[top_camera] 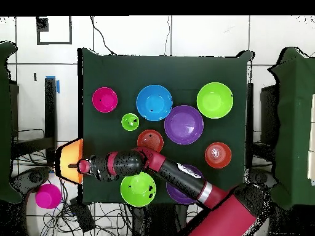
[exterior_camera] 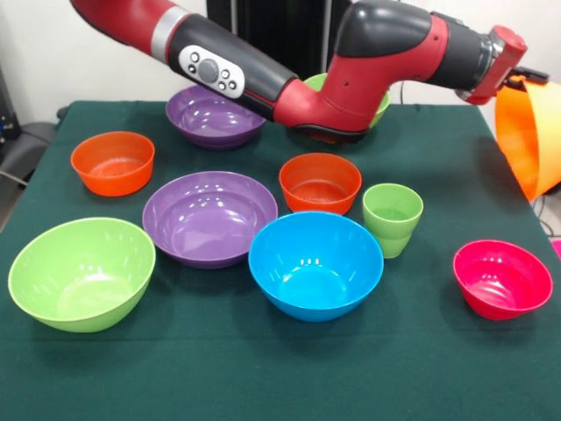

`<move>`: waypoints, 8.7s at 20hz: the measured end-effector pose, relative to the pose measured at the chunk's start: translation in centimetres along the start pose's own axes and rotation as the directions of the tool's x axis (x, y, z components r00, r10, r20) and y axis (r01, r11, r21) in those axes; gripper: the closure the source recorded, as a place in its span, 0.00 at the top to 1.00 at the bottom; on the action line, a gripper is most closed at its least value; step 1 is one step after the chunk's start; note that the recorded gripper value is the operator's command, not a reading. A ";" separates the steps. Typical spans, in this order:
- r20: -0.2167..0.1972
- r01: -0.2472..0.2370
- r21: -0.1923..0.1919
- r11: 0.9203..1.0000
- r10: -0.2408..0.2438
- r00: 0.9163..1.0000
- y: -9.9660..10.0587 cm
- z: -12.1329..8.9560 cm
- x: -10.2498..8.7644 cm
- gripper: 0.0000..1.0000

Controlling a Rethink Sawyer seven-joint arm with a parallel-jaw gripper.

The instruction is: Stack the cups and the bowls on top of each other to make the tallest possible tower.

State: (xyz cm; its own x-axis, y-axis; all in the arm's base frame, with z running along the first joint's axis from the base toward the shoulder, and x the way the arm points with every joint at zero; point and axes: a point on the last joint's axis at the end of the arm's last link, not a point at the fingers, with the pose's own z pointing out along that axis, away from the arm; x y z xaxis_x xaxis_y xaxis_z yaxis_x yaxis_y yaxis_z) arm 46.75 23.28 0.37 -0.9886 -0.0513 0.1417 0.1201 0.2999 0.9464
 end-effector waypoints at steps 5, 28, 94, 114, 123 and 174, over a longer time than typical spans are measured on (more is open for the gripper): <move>-0.052 -0.013 0.018 1.000 0.014 0.999 -0.3 -1.3 -0.1 0.00; -0.163 0.055 -0.028 0.998 -0.059 0.985 -0.6 -3.8 -2.0 0.00; -0.204 0.086 -0.004 0.996 -0.085 0.975 -3.8 -8.2 -5.6 1.00; -0.464 0.338 -0.059 0.939 -0.325 0.824 -7.1 -9.1 -13.2 1.00; -0.411 0.367 0.000 0.930 -0.335 0.848 -6.7 -12.4 -14.5 1.00; -0.442 0.555 0.378 0.741 -0.382 0.811 -4.7 -20.7 -15.8 1.00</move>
State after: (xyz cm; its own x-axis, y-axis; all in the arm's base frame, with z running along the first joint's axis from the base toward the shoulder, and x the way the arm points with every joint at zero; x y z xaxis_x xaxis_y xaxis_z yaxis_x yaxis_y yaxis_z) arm 63.68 2.93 -0.30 -0.8077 -0.5777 -0.1181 -0.4939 0.5536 0.6705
